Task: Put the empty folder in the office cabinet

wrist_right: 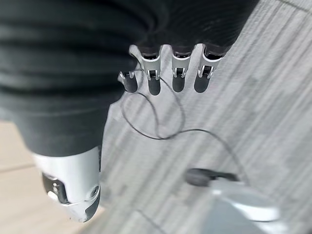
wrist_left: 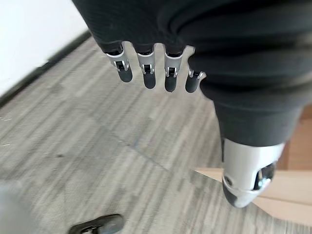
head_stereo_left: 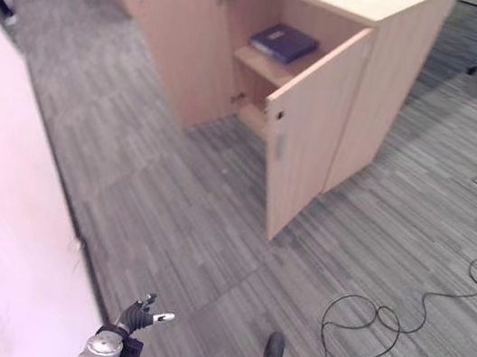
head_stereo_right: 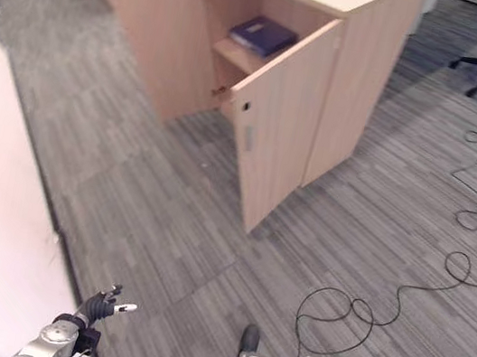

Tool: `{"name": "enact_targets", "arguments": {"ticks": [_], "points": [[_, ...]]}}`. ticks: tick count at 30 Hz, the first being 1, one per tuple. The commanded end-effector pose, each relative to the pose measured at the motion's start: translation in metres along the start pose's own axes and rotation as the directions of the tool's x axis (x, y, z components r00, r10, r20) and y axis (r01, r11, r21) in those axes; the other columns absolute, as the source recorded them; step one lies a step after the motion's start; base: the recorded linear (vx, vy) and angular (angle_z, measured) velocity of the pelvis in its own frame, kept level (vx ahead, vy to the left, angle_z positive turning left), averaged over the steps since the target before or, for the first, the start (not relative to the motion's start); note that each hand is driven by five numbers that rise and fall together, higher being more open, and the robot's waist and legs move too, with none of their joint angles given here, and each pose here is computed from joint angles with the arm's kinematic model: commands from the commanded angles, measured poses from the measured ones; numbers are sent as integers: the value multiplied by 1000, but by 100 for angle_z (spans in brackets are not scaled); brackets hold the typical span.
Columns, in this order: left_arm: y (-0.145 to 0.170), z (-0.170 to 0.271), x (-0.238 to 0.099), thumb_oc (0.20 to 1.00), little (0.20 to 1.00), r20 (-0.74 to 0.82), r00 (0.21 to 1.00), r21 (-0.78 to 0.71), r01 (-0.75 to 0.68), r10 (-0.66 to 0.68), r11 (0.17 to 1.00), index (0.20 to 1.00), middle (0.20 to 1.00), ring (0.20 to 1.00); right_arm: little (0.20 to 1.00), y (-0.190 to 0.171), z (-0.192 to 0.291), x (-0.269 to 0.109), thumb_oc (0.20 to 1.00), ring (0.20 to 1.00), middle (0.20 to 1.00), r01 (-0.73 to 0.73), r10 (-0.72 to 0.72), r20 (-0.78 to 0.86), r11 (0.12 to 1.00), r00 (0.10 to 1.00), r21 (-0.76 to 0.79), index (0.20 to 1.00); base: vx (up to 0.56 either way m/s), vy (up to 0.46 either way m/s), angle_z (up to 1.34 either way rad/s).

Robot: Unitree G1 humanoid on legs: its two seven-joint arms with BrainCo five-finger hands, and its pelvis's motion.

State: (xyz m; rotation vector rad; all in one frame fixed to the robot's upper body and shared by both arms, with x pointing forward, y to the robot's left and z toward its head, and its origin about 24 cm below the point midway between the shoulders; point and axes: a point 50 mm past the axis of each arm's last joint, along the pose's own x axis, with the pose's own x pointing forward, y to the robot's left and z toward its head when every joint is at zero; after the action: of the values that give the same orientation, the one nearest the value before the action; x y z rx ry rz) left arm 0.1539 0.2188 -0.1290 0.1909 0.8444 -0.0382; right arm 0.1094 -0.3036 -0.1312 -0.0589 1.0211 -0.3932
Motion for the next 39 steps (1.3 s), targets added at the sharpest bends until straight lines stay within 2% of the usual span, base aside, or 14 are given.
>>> {"name": "enact_targets", "arguments": {"ticks": [1, 7, 14, 25, 30, 39], "points": [[6, 35, 6, 1000, 1000, 128, 992, 10, -6, 4, 1000, 1000, 1000, 1000, 1000, -18, 12, 1, 1000, 1000, 1000, 57, -58, 22, 997, 998, 57, 1000, 265, 123, -28], [-4, 22, 4, 1000, 1000, 93, 996, -3, 14, -14, 1000, 1000, 1000, 1000, 1000, -30, 22, 0, 1000, 1000, 1000, 89, -94, 54, 992, 994, 85, 1000, 326, 227, -63], [-6, 11, 4, 1000, 1000, 50, 999, -15, -2, 2, 1000, 1000, 1000, 1000, 1000, -29, 14, -1, 1000, 1000, 1000, 88, -93, 34, 990, 995, 108, 1000, 291, 213, -96], [11, 19, 8, 1000, 1000, 51, 998, 56, -48, 45, 997, 1000, 1000, 1000, 1000, -12, -10, -2, 1000, 1000, 1000, 36, -32, -46, 995, 998, 88, 1000, 256, 471, -62], [29, 45, 10, 1000, 1000, 137, 988, 75, -83, 72, 994, 1000, 1000, 1000, 1000, 12, -5, 1, 1000, 1000, 1000, 8, -3, -21, 979, 1000, 203, 1000, -33, 440, -50], [31, 36, 7, 1000, 1000, 109, 991, 31, -81, 77, 996, 1000, 1000, 1000, 1000, 36, -9, 0, 1000, 1000, 1000, -71, 74, -12, 987, 997, 143, 1000, -72, 453, -52]]}}
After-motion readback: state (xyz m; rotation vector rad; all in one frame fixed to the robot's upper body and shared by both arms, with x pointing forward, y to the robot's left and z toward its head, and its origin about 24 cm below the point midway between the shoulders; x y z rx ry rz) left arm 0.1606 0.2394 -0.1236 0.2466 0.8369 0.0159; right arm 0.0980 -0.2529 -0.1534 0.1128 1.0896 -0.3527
